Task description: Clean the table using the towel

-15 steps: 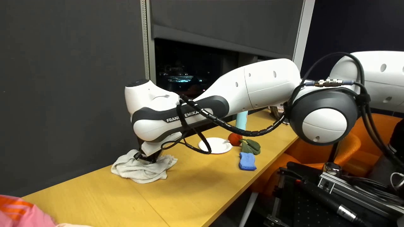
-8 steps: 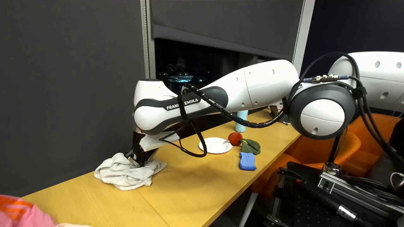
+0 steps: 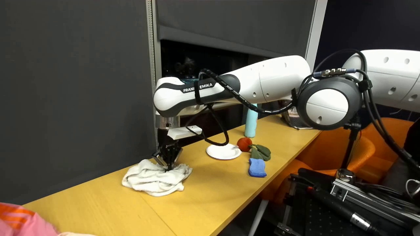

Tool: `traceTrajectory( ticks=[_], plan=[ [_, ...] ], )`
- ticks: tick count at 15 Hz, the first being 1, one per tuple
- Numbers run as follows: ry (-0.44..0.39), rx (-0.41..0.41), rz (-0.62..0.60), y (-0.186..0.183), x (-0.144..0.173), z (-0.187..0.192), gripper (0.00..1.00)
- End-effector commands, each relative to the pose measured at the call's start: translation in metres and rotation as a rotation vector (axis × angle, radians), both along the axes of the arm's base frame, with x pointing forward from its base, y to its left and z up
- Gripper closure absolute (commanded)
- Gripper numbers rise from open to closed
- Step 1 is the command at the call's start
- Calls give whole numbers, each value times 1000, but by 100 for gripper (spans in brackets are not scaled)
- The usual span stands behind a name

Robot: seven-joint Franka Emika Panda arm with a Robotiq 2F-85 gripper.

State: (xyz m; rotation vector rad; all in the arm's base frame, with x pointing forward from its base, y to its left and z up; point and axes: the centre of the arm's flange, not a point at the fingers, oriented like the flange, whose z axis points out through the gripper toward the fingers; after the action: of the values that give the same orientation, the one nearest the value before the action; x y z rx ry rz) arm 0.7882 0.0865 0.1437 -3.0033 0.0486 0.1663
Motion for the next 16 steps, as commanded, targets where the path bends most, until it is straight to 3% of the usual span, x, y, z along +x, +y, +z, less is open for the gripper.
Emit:
traceTrajectory(
  ticks=[1,6,7,8,16],
  plan=[
    [31,-75,20,-33,-66,32,99],
    [0,-122,36,-52,-66,53,99],
    [-7,-122,39,-54,-66,56,72],
    [-12,-123,39,-55,-65,60,71],
    [-49,-157,24,-67,-61,85,14]
  ],
)
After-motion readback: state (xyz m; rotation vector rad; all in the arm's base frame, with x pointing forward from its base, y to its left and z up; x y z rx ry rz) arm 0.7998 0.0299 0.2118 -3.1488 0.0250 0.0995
